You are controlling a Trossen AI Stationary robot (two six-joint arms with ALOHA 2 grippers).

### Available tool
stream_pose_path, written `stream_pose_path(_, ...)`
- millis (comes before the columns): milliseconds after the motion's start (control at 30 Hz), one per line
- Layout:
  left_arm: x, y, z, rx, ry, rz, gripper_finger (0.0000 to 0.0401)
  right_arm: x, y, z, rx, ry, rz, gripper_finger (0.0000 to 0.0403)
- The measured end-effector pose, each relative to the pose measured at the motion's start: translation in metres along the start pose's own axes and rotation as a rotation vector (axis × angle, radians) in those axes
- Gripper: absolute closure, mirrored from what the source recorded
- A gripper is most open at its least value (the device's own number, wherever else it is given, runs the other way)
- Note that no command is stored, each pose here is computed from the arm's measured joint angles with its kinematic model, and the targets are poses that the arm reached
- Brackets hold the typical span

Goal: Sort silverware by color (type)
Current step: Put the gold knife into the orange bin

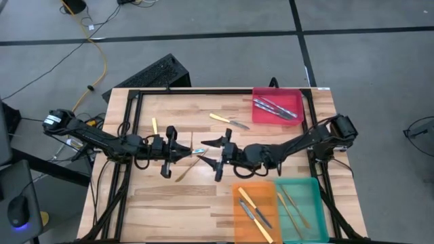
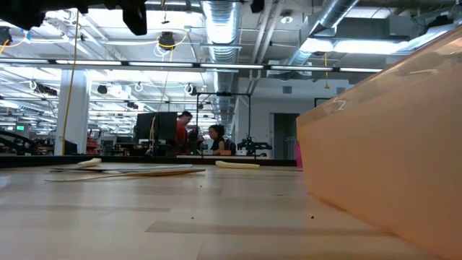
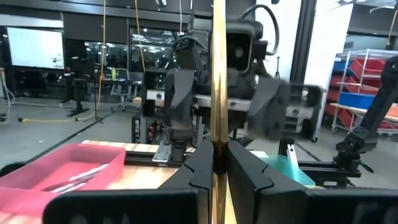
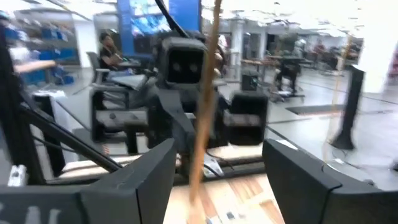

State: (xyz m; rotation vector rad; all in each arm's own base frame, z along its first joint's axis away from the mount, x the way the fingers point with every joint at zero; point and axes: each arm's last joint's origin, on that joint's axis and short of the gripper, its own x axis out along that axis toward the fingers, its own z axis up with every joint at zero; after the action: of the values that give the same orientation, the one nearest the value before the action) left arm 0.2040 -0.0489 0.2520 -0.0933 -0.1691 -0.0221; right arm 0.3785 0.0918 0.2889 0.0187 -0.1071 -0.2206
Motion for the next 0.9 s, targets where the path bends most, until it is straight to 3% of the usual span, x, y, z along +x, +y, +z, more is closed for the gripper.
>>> stream_pose_path(300,0.000,0.000,-0.002,0.009,0.025,0.000,0.0388,0.023,0.006,-0.001,-0.005,-0.015,0.023,0.0138)
stream_pose_path(900,0.000,-0.001,-0.003,0.009,0.032,-0.007,0.0388,0.028,0.001,0.003,0.005,-0.031,0.017,0.0140)
